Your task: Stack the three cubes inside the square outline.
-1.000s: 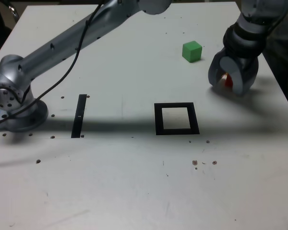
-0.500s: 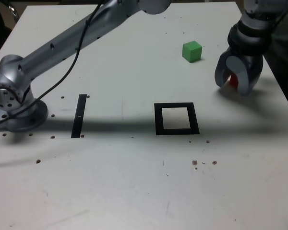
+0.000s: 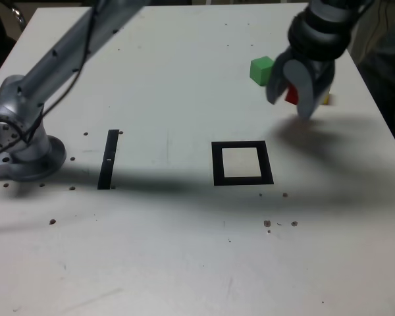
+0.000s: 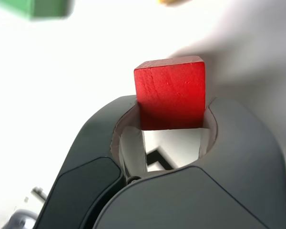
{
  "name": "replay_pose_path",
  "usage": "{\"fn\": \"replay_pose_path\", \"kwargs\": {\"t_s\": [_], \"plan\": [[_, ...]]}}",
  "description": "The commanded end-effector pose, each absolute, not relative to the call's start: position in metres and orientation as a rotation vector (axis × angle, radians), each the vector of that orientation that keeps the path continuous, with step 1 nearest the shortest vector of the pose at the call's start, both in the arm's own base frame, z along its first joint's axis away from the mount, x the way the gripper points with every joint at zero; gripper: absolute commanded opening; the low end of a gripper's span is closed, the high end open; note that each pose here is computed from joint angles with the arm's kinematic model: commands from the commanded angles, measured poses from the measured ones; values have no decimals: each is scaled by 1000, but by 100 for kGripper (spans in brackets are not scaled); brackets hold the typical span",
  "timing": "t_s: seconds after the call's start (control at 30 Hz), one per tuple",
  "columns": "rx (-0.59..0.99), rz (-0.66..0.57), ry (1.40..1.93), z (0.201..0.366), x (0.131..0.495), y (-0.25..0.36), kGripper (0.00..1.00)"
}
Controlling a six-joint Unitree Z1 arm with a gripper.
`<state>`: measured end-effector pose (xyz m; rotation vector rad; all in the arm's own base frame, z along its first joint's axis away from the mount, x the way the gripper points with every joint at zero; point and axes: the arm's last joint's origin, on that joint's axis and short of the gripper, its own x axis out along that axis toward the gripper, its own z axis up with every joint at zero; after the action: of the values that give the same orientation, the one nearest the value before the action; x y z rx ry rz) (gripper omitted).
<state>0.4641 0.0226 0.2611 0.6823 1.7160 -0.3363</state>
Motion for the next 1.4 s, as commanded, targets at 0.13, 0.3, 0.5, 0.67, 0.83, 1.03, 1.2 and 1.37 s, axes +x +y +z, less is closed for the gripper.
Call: {"fn": "replay_pose_path", "kwargs": {"t_s": [0.13,0.3,0.5,0.67,0.83,1.03,1.2,1.37], "plan": [[584,-238,1718,282,410,-9,15],[501,-218,1716,273,382,-33,15],[404,-174,1768,264,360,-46,15],[306,-98,1821,254,348,-46,15],[241,-93,1798,251,347,-48,15],[204,-141,1744,256,348,-57,15],[200,-168,1712,256,350,-63,15],[222,-189,1678,251,352,-72,15]]}}
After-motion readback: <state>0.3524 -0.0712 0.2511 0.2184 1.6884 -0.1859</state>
